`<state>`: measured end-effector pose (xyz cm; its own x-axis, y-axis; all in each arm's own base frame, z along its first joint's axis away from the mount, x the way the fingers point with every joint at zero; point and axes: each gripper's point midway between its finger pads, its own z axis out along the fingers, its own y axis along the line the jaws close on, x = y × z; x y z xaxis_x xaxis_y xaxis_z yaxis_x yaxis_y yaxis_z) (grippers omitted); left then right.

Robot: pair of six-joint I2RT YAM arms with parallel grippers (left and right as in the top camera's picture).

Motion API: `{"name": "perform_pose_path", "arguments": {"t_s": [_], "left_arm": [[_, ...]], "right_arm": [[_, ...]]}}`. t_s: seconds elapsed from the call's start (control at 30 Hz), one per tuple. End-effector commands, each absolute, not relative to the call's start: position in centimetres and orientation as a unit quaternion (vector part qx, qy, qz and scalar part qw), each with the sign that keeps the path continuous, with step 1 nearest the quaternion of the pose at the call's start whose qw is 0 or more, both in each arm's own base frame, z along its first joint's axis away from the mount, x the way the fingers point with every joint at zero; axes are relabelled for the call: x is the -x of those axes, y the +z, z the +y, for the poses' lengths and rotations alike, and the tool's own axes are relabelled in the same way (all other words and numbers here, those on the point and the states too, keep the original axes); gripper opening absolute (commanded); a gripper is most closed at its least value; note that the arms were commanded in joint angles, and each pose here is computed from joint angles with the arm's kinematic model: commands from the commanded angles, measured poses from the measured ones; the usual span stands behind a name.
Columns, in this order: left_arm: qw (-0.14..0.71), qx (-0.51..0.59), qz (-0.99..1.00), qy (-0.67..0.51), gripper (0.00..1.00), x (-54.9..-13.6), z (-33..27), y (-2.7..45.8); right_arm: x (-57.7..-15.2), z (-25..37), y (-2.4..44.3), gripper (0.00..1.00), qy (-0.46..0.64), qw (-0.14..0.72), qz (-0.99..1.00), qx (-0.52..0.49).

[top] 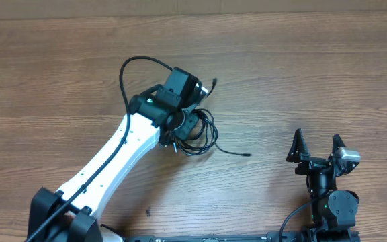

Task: Untangle cables
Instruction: 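Grasp a loop of the black cable with the left gripper and lift, then move the right gripper toward the cable held by the left gripper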

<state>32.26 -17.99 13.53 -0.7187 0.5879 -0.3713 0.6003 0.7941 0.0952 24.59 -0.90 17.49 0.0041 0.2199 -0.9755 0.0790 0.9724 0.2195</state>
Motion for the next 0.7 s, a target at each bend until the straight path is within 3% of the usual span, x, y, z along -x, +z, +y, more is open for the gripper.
{"name": "perform_pose_path", "arguments": {"t_s": [0.0,0.53,0.67], "left_arm": [[0.219,-0.399,0.890,0.005,0.04,-32.5,-17.9,15.5],[0.214,-0.475,0.852,0.051,0.04,-32.7,-17.0,15.5],[0.210,-0.497,0.840,0.056,0.04,-32.6,-17.0,15.4]], "right_arm": [[-24.6,-1.1,17.3,1.00,0.049,0.702,0.702,-0.110],[-24.6,-0.6,17.5,1.00,0.059,0.704,0.701,-0.101],[-24.5,2.8,17.4,1.00,0.130,0.693,0.709,-0.030]]}}
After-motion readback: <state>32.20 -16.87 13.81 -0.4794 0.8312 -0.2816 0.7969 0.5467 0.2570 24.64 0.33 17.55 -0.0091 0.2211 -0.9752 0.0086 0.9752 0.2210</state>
